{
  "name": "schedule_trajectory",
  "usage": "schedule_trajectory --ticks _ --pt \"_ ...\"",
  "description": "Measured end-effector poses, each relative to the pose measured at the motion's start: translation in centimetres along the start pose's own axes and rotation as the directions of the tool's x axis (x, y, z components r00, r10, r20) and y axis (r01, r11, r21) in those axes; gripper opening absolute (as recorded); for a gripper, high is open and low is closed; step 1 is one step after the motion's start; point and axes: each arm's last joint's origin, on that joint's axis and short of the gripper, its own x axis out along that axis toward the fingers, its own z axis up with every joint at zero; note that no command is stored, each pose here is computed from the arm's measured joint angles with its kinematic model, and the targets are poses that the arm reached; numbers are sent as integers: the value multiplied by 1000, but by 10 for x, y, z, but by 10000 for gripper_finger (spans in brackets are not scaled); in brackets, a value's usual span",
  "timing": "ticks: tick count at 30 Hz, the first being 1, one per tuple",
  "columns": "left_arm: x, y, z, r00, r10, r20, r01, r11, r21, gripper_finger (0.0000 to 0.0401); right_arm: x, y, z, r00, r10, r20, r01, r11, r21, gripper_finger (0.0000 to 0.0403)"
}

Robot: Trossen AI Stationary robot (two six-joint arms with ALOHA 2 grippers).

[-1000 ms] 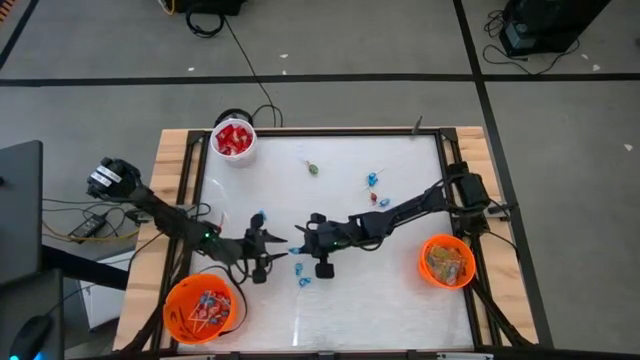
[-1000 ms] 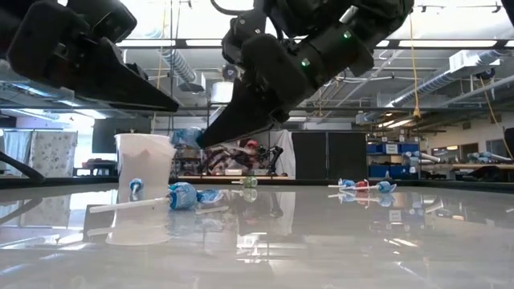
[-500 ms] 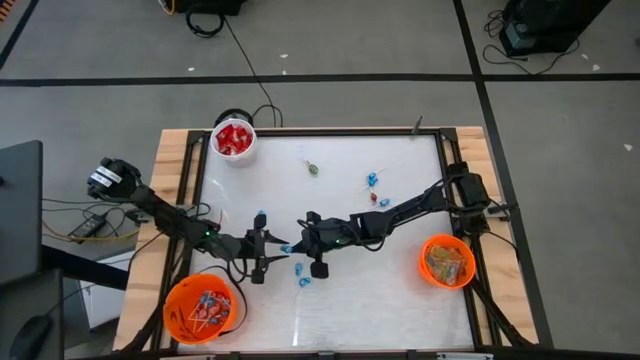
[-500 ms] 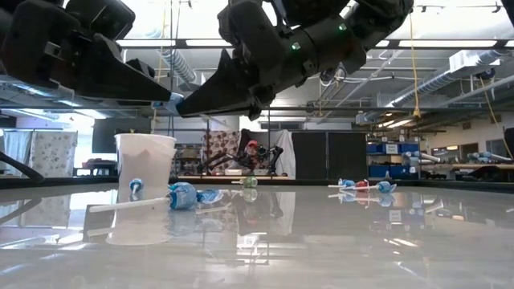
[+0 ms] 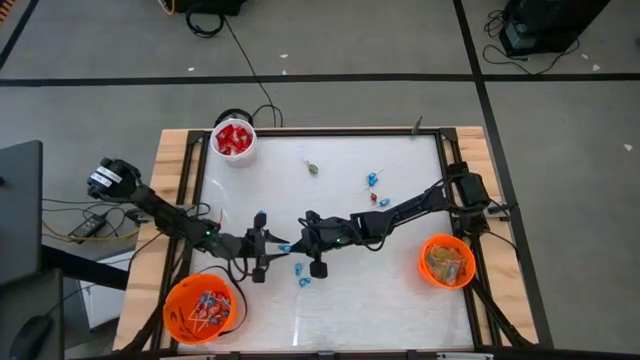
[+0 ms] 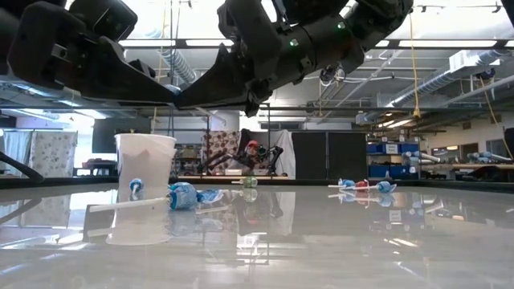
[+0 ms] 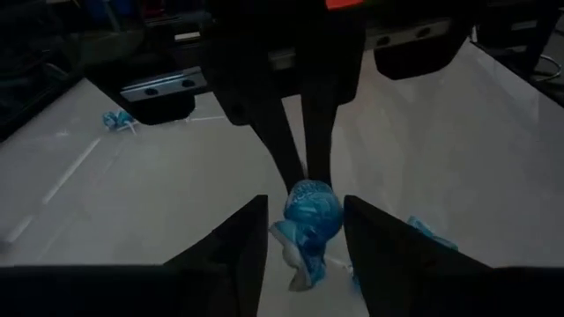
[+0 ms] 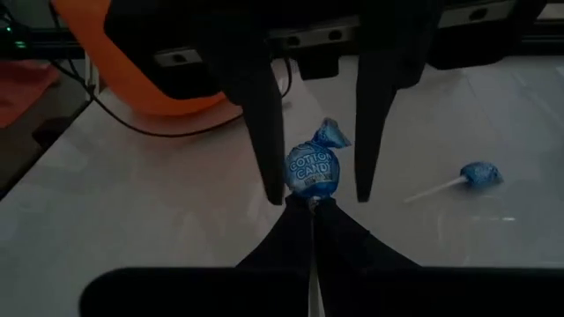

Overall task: Sort candy by brand, put in halloween buckets
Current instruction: Put the blue sucker into the left orange bucket

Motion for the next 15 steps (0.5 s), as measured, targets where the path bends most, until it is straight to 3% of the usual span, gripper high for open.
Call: schedule_trajectory --ticks 9,12,15 --pt "1 2 0 1000 4 -1 -4 1000 -5 79 0 0 -1 1000 15 -7 -15 999 39 26" --pt "1 2 0 1000 5 1 -5 1000 -21 79 0 -1 -4 998 34 -47 -29 994 105 52" --pt "-2 3 5 1000 7 22 -4 993 -116 92 0 -7 -10 994 2 -106 13 990 138 87"
